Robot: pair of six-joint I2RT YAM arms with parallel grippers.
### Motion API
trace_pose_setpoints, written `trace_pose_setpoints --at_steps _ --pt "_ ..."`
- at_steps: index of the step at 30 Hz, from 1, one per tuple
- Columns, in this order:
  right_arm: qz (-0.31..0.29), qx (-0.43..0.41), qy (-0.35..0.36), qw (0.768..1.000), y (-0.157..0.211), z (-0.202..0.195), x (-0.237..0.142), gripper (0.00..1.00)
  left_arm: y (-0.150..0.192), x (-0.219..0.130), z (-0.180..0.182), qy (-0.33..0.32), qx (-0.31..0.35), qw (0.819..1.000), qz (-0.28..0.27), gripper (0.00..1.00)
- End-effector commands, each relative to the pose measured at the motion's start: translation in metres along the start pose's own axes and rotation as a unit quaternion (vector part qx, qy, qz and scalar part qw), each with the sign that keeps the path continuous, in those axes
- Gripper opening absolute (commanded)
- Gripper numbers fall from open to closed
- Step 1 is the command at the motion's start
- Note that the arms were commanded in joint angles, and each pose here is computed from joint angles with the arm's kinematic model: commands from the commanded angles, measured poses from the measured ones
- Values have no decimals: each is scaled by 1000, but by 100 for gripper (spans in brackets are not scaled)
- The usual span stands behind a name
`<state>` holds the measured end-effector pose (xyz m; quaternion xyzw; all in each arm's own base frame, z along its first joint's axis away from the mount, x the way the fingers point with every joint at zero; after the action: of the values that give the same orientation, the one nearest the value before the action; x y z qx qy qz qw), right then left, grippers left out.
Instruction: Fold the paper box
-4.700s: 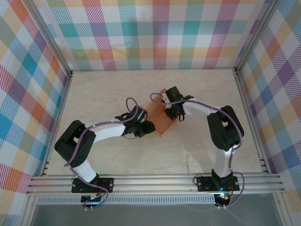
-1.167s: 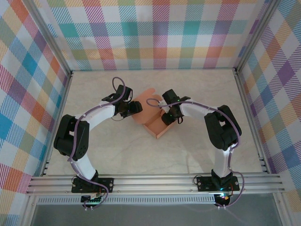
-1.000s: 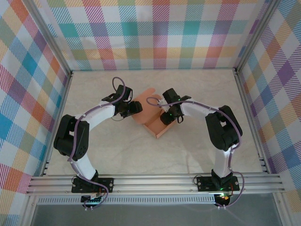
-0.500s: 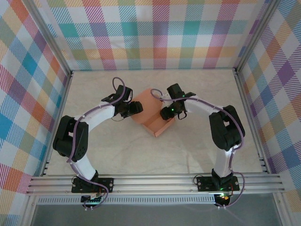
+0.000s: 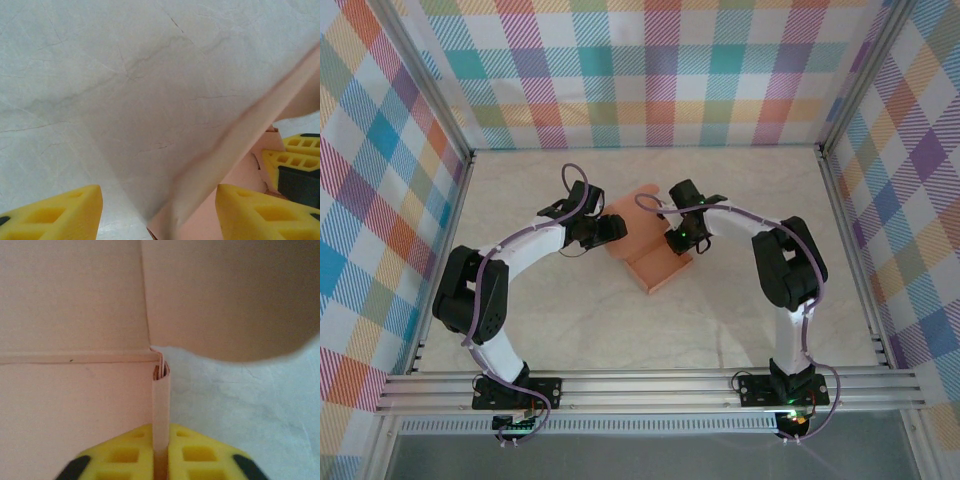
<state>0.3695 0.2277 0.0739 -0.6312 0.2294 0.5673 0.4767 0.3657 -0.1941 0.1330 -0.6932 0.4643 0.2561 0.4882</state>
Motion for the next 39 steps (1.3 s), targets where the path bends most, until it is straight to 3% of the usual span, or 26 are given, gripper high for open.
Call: trace_pose_setpoints --at_steps 1,14,27,31,34,39 --pt "45 -12 22 999 20 -3 13 2 1 -8 -8 15 4 1000 -8 61" --pt "105 -98 181 973 45 -12 37 0 1 -7 -10 16 6 1000 -7 61" --pt "199 -123 221 947 94 -14 77 0 4 -8 -2 8 2 1000 -9 61" --pt "163 -101 205 960 78 -8 61 0 5 -9 -1 8 3 1000 -9 61" --pt "101 -66 148 982 49 11 33 1 6 -11 -1 9 4 1000 -10 61" --pt "43 -44 131 989 17 17 3 19 4 -21 -5 13 6 1000 -17 63"
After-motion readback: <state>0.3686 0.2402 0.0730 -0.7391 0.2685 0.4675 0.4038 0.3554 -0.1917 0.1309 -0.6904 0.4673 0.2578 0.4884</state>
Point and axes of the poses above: each hand's point on the last joint's axis, 136 mm out from that joint toward the fingers, its own x axis out along the fingers, its own z axis along the line the jaws close on, y = z × x, the point moved 4 cm from there along -x, back along the fingers, and after that the axes turned 10 degrees about x, right-handed, at the moved point
